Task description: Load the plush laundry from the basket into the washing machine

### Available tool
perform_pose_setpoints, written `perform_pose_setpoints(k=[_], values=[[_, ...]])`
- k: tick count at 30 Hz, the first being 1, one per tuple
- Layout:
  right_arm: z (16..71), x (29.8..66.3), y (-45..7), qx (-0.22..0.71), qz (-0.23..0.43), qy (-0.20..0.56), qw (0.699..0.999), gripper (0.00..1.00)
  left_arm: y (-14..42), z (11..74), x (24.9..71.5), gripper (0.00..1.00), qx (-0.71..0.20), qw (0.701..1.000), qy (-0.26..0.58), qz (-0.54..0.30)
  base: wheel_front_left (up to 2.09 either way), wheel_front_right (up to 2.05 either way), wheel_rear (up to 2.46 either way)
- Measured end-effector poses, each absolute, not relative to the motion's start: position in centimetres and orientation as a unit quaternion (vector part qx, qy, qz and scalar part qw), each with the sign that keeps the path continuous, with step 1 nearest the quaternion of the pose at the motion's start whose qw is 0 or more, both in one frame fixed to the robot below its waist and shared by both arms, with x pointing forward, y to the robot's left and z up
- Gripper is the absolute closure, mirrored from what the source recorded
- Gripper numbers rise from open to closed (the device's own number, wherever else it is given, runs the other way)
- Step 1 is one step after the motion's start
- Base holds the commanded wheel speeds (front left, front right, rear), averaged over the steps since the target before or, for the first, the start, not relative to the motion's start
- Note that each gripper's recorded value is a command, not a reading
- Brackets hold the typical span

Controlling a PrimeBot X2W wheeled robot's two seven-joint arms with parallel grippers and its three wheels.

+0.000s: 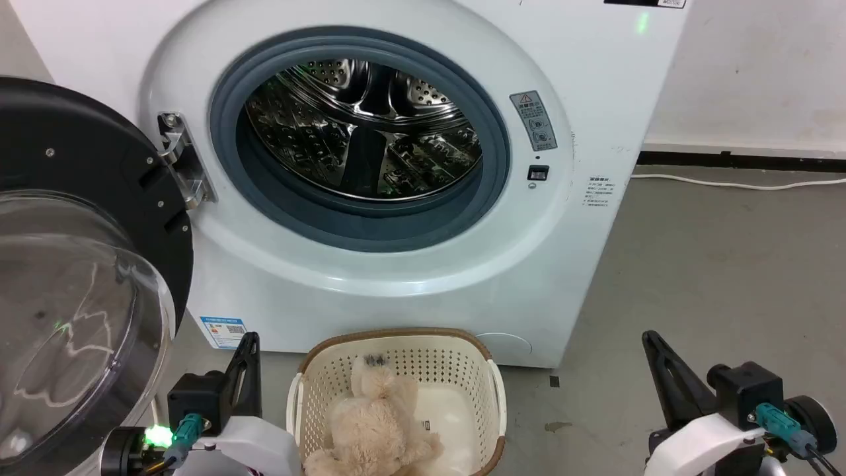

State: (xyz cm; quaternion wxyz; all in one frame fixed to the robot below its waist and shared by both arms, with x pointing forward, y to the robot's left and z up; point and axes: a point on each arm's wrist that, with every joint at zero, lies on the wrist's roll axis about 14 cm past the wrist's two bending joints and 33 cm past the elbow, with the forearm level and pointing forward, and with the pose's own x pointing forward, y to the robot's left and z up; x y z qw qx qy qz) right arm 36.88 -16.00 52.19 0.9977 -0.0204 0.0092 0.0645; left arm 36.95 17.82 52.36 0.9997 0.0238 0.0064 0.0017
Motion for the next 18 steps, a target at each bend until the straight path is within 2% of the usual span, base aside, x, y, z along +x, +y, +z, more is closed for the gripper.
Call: perform_pose_setpoints(k=[18], values=[[52.19,36.88,-16.0,-0.02,0.065,0.009,0.998,1.0,17.82,52.36,36.95,1.0,0.024,1.0,0.006,0.002,0.0,0.0,0.0]])
